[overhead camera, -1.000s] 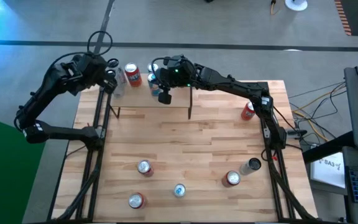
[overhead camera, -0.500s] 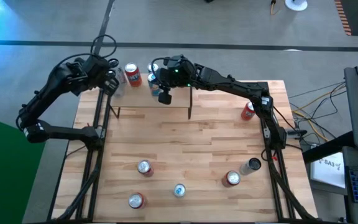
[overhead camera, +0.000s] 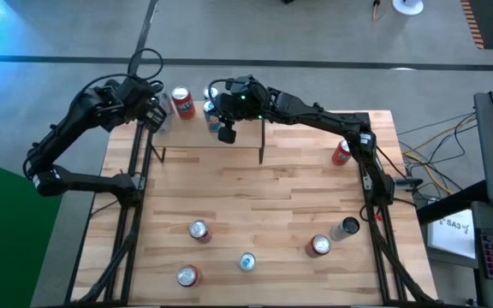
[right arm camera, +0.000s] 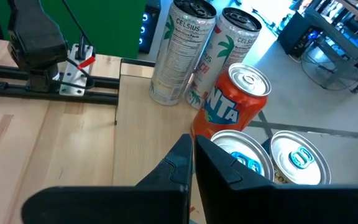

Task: Place canned beverage on shelf
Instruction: Adjust the white pink soda can on the shelf, then put the red black soda can on the shelf aligned with the other red black soda can

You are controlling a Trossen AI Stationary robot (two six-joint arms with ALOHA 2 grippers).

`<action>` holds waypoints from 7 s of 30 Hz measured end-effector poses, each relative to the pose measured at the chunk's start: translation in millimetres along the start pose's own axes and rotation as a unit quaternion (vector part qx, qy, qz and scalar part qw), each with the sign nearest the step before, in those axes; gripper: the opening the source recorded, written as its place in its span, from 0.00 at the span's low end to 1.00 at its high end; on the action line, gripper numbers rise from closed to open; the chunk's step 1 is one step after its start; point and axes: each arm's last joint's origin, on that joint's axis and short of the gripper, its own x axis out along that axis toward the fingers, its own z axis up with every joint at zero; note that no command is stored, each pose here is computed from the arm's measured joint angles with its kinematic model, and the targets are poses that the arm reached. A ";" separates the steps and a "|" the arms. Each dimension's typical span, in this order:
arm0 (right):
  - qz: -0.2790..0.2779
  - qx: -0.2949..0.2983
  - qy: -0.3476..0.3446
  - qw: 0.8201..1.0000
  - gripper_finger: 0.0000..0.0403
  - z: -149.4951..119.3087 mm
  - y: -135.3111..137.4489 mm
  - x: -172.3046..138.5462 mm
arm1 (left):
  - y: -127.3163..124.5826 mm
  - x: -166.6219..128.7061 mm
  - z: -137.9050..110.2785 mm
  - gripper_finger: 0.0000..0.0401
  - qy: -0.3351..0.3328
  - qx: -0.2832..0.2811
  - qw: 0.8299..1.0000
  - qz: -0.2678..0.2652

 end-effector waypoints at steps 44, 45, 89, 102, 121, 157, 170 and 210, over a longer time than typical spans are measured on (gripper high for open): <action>0.001 0.000 0.002 1.000 0.02 -0.4 0.1 0.0 | -6.6 5.5 3.9 0.00 0.014 -0.014 0.999 -0.037; 0.001 0.000 0.002 1.000 0.02 -0.4 0.1 0.0 | -6.4 5.2 3.9 0.00 0.013 -0.015 0.999 -0.038; 0.000 0.003 0.001 1.000 0.02 -0.2 0.1 0.0 | 3.3 -0.9 -3.7 0.00 0.009 0.011 1.000 -0.028; 0.000 0.004 0.001 1.000 0.02 -0.2 0.1 0.0 | 2.4 -0.9 -4.0 0.00 0.011 0.008 0.999 -0.045; 0.000 0.003 0.001 1.000 0.02 -0.2 0.0 0.0 | 1.5 -1.0 -1.5 0.00 0.001 -0.014 0.998 -0.057; 0.004 0.001 0.013 1.000 0.02 -2.4 1.0 0.0 | -2.3 6.5 3.5 0.00 0.015 -0.007 0.999 -0.043; 0.004 0.001 0.013 1.000 0.02 -2.4 1.0 -0.2 | 11.1 -11.6 -10.3 0.00 -0.020 -0.018 0.999 -0.043; 0.074 0.010 0.070 0.995 0.02 22.2 47.3 -55.8 | -43.1 -50.6 -34.0 0.00 -0.302 -0.040 0.915 -0.265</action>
